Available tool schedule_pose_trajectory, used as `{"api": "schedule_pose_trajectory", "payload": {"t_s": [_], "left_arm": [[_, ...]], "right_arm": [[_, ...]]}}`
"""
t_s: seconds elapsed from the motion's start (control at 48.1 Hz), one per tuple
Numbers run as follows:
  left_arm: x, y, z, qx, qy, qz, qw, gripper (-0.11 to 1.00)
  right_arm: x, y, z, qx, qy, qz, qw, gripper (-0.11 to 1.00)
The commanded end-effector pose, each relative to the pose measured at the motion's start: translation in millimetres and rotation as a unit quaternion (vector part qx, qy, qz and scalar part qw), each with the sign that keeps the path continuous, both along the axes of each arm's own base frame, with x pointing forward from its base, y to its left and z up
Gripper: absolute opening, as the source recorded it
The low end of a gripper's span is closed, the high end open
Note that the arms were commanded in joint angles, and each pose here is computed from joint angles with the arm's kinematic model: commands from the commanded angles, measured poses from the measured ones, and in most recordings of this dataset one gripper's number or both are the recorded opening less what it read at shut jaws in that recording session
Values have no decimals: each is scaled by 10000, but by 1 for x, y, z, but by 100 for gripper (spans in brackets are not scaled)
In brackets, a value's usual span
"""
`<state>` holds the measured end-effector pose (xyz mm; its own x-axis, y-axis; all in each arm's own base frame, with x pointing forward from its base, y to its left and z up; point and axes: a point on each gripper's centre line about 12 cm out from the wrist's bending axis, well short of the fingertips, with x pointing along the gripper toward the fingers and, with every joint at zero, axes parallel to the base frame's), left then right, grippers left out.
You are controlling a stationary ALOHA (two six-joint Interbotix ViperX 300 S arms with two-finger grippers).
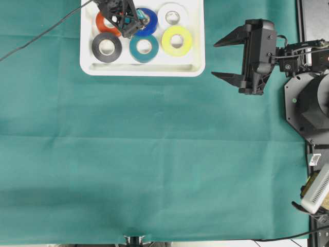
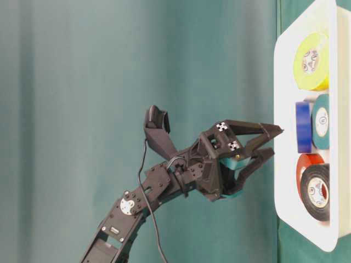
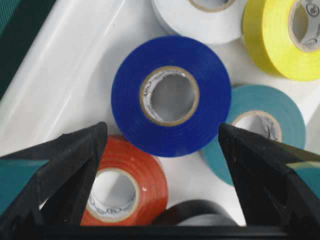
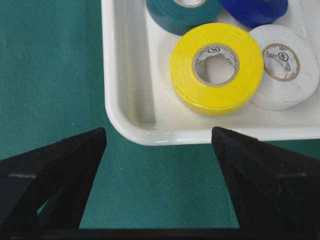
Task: Put the tape alternately from left to right into the white case.
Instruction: 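Open the left gripper and withdraw it from the tray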
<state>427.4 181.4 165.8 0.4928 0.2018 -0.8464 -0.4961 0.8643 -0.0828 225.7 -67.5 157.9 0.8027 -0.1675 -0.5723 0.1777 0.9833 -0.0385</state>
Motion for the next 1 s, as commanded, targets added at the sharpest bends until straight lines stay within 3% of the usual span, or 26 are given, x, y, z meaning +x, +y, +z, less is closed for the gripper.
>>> {"api": "schedule_pose_trajectory", "payload": {"t_s": [0.0, 0.27, 0.728, 0.873, 0.977], "left_arm": [[2, -9, 29, 151, -320, -137, 9993, 98], [4, -48, 33, 319, -246, -834, 9957, 98], [-5, -99, 32, 290, -179, -1381, 9898, 98], [-12, -120, 27, 340, -171, -1695, 9848, 98], [-17, -135, 26, 496, -341, -1991, 9781, 98]], "right_arm": [[2, 0, 5, -15, -88, 3, 10000, 79], [2, 0, 5, -13, -94, 8, 10000, 79], [4, 2, 8, 40, -216, 94, 9997, 79], [4, 2, 8, 40, -216, 94, 9997, 79], [5, 2, 9, 41, -248, 108, 9996, 79]]}}
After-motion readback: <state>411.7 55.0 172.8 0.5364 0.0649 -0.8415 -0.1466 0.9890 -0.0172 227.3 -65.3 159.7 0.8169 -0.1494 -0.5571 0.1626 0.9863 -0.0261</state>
